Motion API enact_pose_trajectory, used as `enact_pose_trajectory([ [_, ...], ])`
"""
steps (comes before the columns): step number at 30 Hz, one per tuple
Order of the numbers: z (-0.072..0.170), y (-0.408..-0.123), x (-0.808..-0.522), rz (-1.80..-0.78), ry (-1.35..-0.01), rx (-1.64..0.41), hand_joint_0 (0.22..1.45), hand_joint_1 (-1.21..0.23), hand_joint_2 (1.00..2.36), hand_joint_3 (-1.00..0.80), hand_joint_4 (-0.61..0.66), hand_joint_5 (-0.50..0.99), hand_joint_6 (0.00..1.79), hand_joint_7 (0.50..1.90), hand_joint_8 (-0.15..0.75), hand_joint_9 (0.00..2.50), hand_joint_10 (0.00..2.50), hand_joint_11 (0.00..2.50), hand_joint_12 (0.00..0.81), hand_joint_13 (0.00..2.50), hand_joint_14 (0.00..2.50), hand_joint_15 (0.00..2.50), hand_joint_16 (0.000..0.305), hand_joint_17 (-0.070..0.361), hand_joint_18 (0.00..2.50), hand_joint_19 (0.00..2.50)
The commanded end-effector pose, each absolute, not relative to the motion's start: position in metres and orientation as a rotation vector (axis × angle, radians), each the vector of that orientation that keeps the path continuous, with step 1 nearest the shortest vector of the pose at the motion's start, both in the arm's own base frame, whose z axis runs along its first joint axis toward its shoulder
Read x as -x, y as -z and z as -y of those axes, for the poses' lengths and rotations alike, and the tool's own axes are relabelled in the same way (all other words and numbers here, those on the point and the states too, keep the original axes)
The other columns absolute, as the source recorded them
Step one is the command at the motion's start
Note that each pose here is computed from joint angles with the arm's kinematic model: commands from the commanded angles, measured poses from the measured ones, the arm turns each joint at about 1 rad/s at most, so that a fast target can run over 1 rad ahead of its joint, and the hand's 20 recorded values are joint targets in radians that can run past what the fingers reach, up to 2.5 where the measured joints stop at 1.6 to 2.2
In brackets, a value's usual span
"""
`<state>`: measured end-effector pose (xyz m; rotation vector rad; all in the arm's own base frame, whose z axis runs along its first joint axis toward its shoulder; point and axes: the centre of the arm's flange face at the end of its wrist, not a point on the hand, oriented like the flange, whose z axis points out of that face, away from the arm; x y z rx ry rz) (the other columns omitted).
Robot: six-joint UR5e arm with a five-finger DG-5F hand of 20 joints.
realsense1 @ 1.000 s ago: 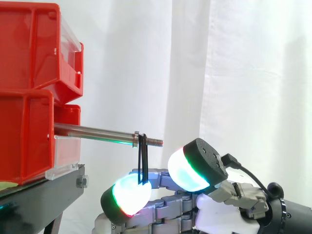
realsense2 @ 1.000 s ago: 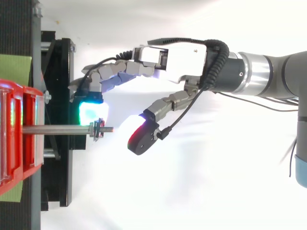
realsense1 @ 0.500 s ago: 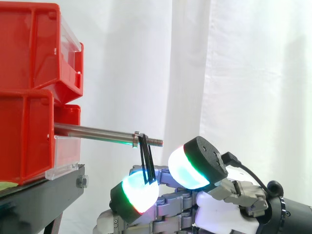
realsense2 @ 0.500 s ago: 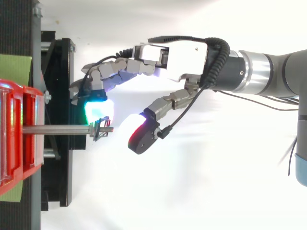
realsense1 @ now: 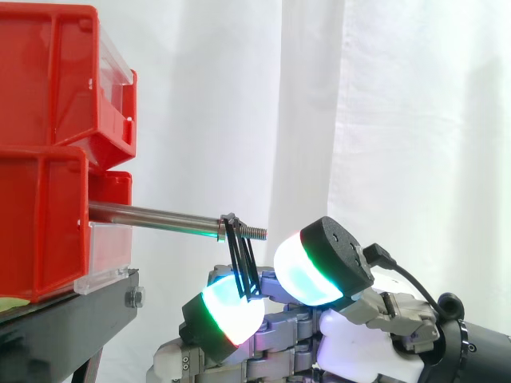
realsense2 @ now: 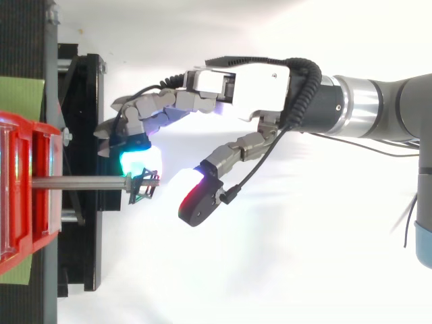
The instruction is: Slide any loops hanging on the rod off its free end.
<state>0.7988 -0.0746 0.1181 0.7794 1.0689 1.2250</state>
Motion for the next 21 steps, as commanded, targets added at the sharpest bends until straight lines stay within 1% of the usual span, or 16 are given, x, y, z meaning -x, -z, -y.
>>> enact_pose_trajectory([
  [1, 0.073, -0.119, -0.799, -1.068, -1.227, -0.776, 0.58, -0.68, 1.00, -0.47, 0.20, -0.13, 0.50, 1.43, 0.250, 0.62, 0.00, 0.03, 0.237, 0.47, 0.00, 0.00, 0.023, 0.051, 0.26, 0.00],
  [11, 0.064, -0.121, -0.802, -1.078, -1.212, -0.751, 0.58, -0.68, 1.00, -0.46, 0.20, -0.13, 0.50, 1.43, 0.248, 0.62, 0.00, 0.04, 0.238, 0.48, 0.00, 0.00, 0.023, 0.052, 0.27, 0.00],
  [18, 0.063, -0.121, -0.802, -1.078, -1.211, -0.750, 0.58, -0.69, 1.00, -0.45, 0.19, -0.13, 0.51, 1.45, 0.247, 0.62, 0.00, 0.02, 0.238, 0.48, 0.00, 0.00, 0.023, 0.052, 0.27, 0.00],
  [21, 0.062, -0.121, -0.802, -1.079, -1.213, -0.749, 0.59, -0.69, 1.01, -0.40, 0.18, -0.14, 0.55, 1.41, 0.249, 0.63, 0.00, 0.03, 0.237, 0.49, 0.00, 0.00, 0.023, 0.052, 0.28, 0.00],
])
